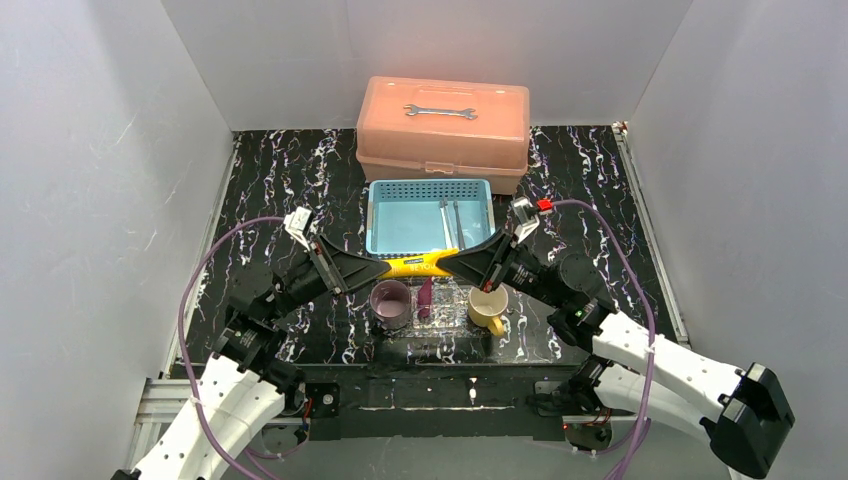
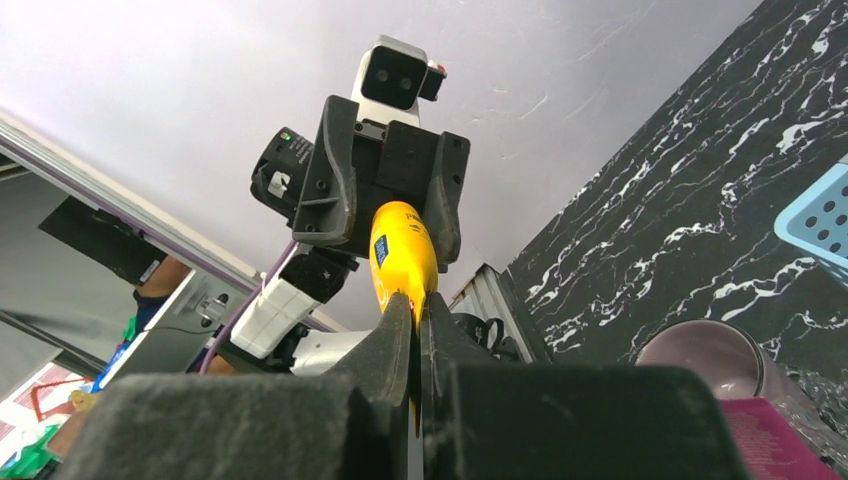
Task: Prepare toiletry sets of a toothbrush and toothpaste on the tray
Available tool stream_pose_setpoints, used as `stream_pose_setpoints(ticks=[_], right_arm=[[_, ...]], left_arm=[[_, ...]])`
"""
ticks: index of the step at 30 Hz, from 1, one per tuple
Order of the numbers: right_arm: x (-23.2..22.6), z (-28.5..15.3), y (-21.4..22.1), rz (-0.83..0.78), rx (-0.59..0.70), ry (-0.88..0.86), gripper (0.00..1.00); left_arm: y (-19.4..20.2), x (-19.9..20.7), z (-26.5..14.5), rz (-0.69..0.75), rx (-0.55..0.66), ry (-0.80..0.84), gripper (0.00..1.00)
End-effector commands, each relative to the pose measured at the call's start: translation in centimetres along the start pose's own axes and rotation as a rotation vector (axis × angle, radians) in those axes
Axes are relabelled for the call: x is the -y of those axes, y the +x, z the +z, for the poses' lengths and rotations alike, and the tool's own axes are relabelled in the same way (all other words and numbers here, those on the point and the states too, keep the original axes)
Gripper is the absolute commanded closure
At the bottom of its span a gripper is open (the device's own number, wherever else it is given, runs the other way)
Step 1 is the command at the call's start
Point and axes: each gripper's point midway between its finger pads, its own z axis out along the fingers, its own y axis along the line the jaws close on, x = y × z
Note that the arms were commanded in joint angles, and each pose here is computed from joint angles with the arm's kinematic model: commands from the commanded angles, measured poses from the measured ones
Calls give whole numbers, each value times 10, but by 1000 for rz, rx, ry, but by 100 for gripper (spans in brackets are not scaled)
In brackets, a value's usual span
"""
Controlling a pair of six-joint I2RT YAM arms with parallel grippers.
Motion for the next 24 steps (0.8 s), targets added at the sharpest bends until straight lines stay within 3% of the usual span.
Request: stream_pose_setpoints(ticks=[1, 7, 10, 24], right_arm=[[-31, 1, -16, -91, 20, -73, 99], [-35, -1, -20, -165, -16, -24, 99], [-37, -4, -23, -208, -28, 6, 99], [-19, -22, -35, -418, -165, 265, 99]], left_arm=[[10, -7, 0, 3, -56, -3, 39], [13, -9, -3, 43, -71, -25, 23], [11, -15, -9, 94, -70, -110, 18], [9, -25, -40, 293, -105, -328, 13]])
